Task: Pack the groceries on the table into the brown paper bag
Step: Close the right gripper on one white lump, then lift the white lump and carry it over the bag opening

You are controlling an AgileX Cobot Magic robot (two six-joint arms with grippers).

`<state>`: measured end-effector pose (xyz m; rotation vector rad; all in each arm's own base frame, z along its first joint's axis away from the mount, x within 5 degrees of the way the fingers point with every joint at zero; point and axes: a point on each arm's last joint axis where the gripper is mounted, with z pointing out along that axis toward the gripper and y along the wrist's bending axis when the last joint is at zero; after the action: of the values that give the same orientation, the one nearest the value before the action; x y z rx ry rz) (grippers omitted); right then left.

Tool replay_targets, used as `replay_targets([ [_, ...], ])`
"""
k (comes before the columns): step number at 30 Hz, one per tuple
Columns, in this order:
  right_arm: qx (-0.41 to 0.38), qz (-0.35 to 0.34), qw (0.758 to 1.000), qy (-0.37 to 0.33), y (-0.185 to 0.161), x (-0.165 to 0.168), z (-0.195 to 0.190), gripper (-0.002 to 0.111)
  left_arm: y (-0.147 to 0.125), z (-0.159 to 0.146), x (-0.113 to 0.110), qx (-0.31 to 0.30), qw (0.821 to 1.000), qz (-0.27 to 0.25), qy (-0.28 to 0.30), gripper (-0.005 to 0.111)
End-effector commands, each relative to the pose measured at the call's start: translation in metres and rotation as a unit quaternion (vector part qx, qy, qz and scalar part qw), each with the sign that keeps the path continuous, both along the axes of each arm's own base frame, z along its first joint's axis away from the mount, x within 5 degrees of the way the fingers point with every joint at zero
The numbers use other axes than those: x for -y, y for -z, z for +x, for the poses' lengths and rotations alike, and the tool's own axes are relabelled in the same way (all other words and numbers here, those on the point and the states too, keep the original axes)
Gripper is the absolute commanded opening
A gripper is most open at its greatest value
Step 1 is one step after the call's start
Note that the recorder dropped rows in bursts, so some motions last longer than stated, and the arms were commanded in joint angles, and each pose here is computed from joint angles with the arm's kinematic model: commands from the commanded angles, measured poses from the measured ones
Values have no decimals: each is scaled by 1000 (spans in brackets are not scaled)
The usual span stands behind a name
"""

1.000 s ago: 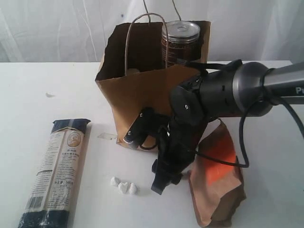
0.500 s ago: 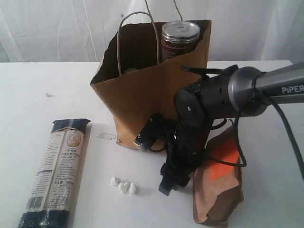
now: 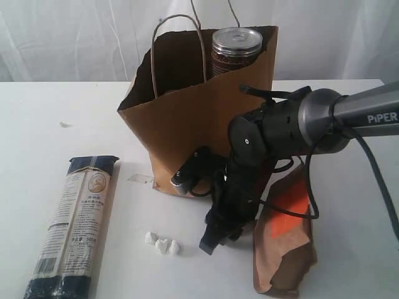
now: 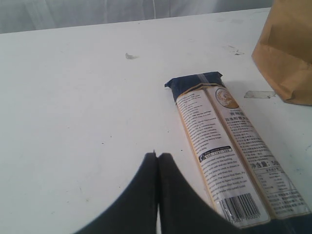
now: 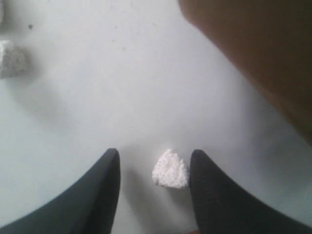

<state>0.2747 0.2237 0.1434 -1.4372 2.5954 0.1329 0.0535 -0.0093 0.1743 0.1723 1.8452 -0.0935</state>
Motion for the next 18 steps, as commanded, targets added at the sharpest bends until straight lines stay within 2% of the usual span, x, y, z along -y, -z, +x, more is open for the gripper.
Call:
replay_targets([
  [1, -6, -3, 1000, 2, 1, 4, 1, 37, 1, 0, 0, 0, 1000, -5, 0, 0],
  [5, -21, -10, 1000, 13, 1, 5, -1, 20, 1, 0, 0, 0, 1000, -5, 0, 0],
  [8, -19, -7, 1000, 20, 0, 5, -1, 11, 1, 0, 0, 0, 1000, -5, 0, 0],
  [18, -7, 11, 1000, 24, -62, 18, -21, 11, 1, 0, 0, 0, 1000, -5, 0, 0],
])
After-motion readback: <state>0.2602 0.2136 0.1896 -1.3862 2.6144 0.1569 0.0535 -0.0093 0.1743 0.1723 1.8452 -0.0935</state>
